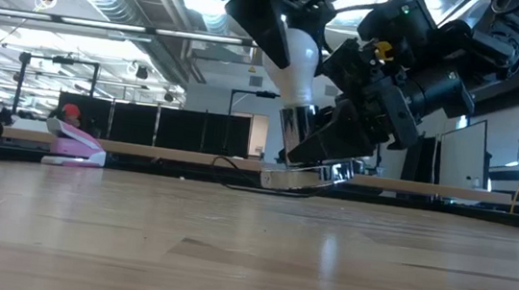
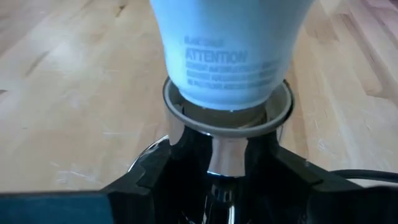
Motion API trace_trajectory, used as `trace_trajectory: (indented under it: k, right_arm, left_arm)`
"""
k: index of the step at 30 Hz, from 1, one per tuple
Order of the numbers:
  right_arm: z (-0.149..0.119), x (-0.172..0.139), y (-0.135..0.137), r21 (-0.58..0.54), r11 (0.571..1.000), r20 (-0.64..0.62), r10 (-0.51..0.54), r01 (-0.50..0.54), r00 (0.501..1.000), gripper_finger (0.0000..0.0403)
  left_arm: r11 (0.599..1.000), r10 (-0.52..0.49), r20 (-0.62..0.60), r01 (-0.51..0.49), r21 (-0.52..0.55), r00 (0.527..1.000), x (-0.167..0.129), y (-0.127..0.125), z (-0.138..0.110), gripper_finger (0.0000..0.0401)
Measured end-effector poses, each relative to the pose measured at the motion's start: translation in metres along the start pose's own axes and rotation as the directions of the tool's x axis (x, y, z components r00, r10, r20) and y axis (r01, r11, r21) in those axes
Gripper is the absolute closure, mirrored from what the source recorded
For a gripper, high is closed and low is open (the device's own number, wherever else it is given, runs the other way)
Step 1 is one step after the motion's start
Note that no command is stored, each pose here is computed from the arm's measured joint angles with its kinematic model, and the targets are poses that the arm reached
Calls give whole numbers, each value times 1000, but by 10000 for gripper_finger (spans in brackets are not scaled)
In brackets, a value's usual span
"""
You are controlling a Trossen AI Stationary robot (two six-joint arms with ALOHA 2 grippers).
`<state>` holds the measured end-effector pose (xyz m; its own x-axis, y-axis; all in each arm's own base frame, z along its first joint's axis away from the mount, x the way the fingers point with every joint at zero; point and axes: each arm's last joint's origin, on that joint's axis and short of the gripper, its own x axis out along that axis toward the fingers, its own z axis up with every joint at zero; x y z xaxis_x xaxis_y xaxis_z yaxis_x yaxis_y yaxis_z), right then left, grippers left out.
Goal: Screw lightbulb
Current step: Insert the lightbulb into the lamp
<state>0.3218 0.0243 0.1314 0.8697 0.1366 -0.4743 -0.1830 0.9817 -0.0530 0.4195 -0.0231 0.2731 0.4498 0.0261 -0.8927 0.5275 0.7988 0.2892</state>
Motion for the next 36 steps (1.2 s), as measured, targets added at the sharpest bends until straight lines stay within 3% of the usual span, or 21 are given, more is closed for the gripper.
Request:
trace_trajectory:
  k: [7,15,24,30,36]
  right_arm:
    - [1,0,0,3,1000,7,-6,6,1000,223]
    - [9,-1,-3,16,1000,52,-24,24,998,223]
    - [7,-1,-7,38,999,46,-38,36,998,223]
    - [4,-1,-12,80,995,25,-65,63,998,223]
    - [3,-1,-16,96,992,19,-88,85,996,223]
  left_arm:
    - [999,7,15,-6,-39,1000,-7,-2,2,71]
    - [987,33,61,-23,-156,998,-28,1,4,70]
    - [974,39,38,-29,-225,999,-30,3,1,70]
    - [958,132,-4,-129,-257,991,-32,8,1,69]
    - [949,131,-13,-130,-287,991,-32,10,-2,69]
